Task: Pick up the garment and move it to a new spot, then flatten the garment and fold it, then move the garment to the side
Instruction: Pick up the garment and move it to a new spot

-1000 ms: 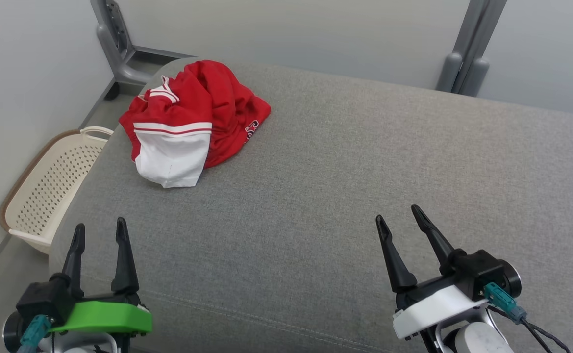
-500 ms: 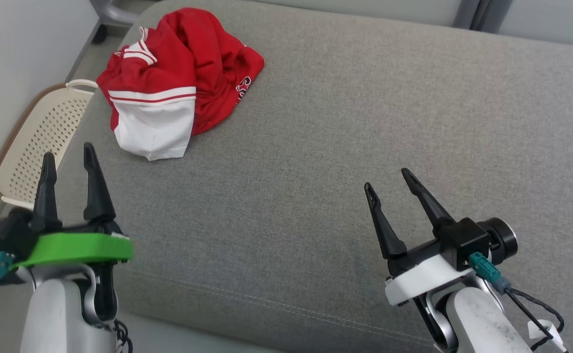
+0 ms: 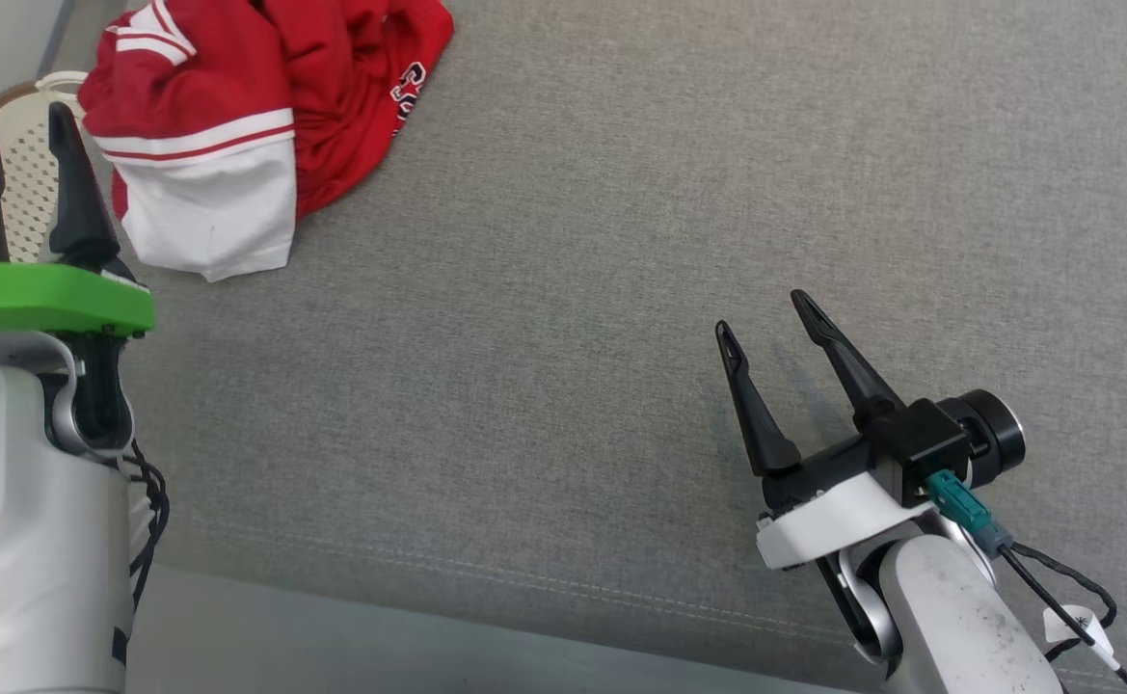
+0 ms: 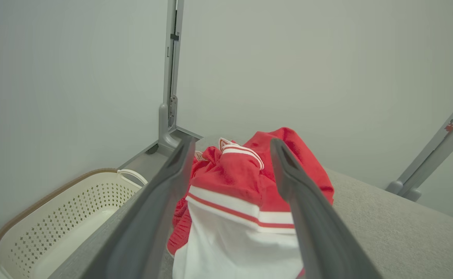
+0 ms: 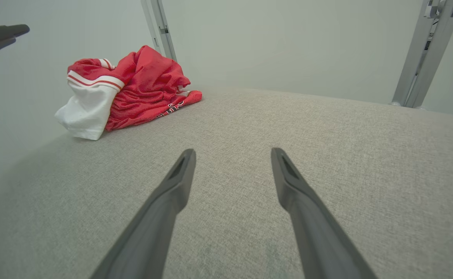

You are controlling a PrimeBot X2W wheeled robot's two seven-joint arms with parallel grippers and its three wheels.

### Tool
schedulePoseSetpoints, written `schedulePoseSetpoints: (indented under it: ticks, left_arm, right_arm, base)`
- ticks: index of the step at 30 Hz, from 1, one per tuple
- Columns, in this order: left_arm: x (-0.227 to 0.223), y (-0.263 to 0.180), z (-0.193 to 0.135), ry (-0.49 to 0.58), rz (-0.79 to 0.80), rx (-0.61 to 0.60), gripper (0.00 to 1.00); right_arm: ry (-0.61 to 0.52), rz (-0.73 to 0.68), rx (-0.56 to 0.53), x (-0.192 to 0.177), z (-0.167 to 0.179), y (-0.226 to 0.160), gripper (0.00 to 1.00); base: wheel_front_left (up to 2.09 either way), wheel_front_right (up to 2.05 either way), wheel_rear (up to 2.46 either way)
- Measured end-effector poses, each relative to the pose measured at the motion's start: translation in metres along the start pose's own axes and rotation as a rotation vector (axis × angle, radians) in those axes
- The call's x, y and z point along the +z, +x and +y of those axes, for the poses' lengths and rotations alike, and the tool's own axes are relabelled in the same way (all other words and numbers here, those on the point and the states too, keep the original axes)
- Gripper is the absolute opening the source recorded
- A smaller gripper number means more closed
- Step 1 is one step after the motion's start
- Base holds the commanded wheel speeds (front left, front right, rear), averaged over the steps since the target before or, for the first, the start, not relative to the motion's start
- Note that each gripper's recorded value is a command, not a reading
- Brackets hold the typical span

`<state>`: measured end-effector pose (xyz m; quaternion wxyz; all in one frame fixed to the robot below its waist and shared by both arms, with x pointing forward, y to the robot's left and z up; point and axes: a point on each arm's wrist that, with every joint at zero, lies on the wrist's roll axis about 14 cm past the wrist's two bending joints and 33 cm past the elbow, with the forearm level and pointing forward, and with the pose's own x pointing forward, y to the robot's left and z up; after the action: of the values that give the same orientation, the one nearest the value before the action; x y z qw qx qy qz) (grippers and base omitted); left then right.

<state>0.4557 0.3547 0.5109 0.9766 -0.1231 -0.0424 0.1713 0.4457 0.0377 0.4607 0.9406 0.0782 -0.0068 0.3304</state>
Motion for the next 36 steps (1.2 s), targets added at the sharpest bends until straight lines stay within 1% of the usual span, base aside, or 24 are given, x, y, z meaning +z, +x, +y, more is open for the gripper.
schedulePoseSetpoints:
  ticks: [4,7,10,11,12,14,21,22,23,31,36]
  left_arm:
    - [-0.018,0.025,-0.012,-0.039,0.059,-0.019,1.00]
    - [-0.034,0.038,-0.012,-0.070,0.133,-0.003,1.00]
    - [-0.058,0.045,-0.003,-0.077,0.259,0.037,1.00]
    - [-0.077,0.045,0.001,-0.099,0.357,0.067,1.00]
    - [-0.087,0.044,0.001,-0.130,0.407,0.083,1.00]
    - [-0.104,0.040,-0.004,-0.137,0.489,0.084,1.00]
    - [-0.122,0.037,-0.019,-0.122,0.569,0.045,1.00]
    - [-0.120,0.038,-0.022,-0.121,0.556,0.038,0.30]
    - [-0.116,0.040,-0.024,-0.117,0.532,0.029,0.00]
    - [-0.078,0.049,-0.030,-0.059,0.306,-0.035,0.00]
    - [-0.048,0.051,-0.040,-0.056,0.203,-0.086,0.00]
  right_arm:
    - [-0.006,0.015,-0.033,-0.007,-0.013,-0.004,1.00]
    - [-0.006,0.024,-0.048,-0.010,-0.019,-0.008,1.00]
    - [0.002,0.029,-0.057,-0.013,-0.022,-0.010,1.00]
    - [0.007,0.031,-0.067,-0.013,-0.025,-0.012,1.00]
    - [0.013,0.032,-0.074,-0.014,-0.026,-0.014,1.00]
    - [0.021,0.035,-0.082,-0.015,-0.029,-0.016,1.00]
    - [0.019,0.042,-0.098,-0.015,-0.033,-0.021,1.00]
    - [0.018,0.042,-0.099,-0.014,-0.033,-0.022,1.00]
    - [0.017,0.042,-0.099,-0.014,-0.033,-0.022,1.00]
    - [0.014,0.020,-0.100,-0.003,-0.031,-0.024,1.00]
    - [0.021,0.005,-0.108,0.006,-0.029,-0.029,1.00]
  base:
    - [0.00,0.00,0.00]
    - [0.00,0.00,0.00]
    - [0.00,0.00,0.00]
    - [0.00,0.00,0.00]
    - [0.00,0.00,0.00]
    - [0.00,0.00,0.00]
    - [0.00,0.00,0.00]
    - [0.00,0.00,0.00]
    - [0.00,0.00,0.00]
    - [0.00,0.00,0.00]
    - [0.00,0.00,0.00]
